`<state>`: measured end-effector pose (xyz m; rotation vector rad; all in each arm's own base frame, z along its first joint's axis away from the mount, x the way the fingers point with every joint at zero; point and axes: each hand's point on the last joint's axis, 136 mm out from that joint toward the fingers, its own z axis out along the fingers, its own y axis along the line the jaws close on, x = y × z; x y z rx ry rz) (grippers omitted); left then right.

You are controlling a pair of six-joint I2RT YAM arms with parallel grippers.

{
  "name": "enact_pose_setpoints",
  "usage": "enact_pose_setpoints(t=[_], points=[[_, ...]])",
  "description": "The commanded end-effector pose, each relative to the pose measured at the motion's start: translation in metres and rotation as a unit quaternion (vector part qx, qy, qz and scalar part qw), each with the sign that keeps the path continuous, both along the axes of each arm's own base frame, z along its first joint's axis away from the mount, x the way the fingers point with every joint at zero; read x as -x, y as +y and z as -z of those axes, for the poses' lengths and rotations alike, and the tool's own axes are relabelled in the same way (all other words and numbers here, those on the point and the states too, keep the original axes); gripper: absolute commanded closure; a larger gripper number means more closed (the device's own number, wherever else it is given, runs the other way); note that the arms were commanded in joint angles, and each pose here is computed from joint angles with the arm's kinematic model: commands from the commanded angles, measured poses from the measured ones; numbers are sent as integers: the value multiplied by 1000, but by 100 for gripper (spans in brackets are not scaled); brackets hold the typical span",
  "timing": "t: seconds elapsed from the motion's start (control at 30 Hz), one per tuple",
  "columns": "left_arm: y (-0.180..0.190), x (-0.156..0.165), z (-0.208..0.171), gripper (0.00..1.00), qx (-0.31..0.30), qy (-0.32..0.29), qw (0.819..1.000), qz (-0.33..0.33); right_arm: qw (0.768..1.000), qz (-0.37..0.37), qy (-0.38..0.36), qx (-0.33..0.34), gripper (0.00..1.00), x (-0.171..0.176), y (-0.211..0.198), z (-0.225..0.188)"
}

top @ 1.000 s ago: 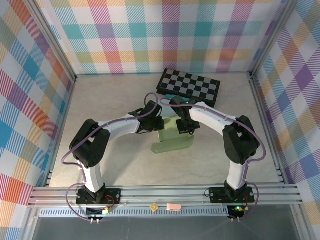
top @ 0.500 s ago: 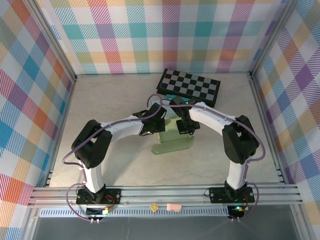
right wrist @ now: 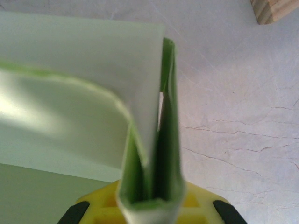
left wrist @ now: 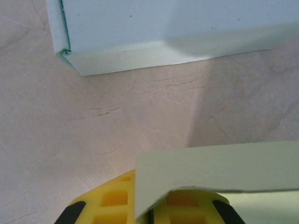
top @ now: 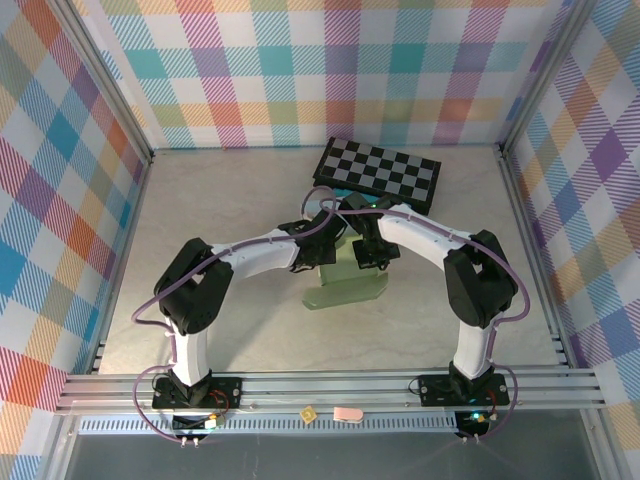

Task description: Fold the paper box

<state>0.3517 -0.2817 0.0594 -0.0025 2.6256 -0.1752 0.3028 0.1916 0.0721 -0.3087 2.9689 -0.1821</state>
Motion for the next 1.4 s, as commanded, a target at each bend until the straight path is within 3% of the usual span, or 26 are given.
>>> enact_pose_setpoints(t=[0.0,0.1,0.2,0.4,0.53,0.7,0.83,1.03,1.27,1.37], points=[[16,18,32,92,-62,38,997,9,1000,-15,-1,-21,100,1,14,-9],[4,18,24,79,-15,28,999,21,1000,-16,1,-17,100,2,12,-8],[-3,16,17,76,14,27,999,26,1000,-15,1,-16,100,3,12,-7],[-2,18,19,83,20,34,999,26,1000,-16,2,-13,100,3,10,-6],[3,23,27,82,7,44,999,30,1000,-15,0,-13,100,3,10,-7],[18,31,33,100,-45,43,997,34,1000,-12,-6,-14,100,2,9,-11],[31,32,38,100,-101,50,993,21,1000,-15,-11,-18,100,2,13,-13],[17,28,28,100,-80,40,996,24,1000,-16,-12,-16,100,3,16,-12],[-3,21,-14,66,-8,6,1000,27,1000,-15,-14,-14,100,3,14,-11],[-16,23,-29,58,42,0,998,37,1000,-14,-14,-13,100,4,13,-10]])
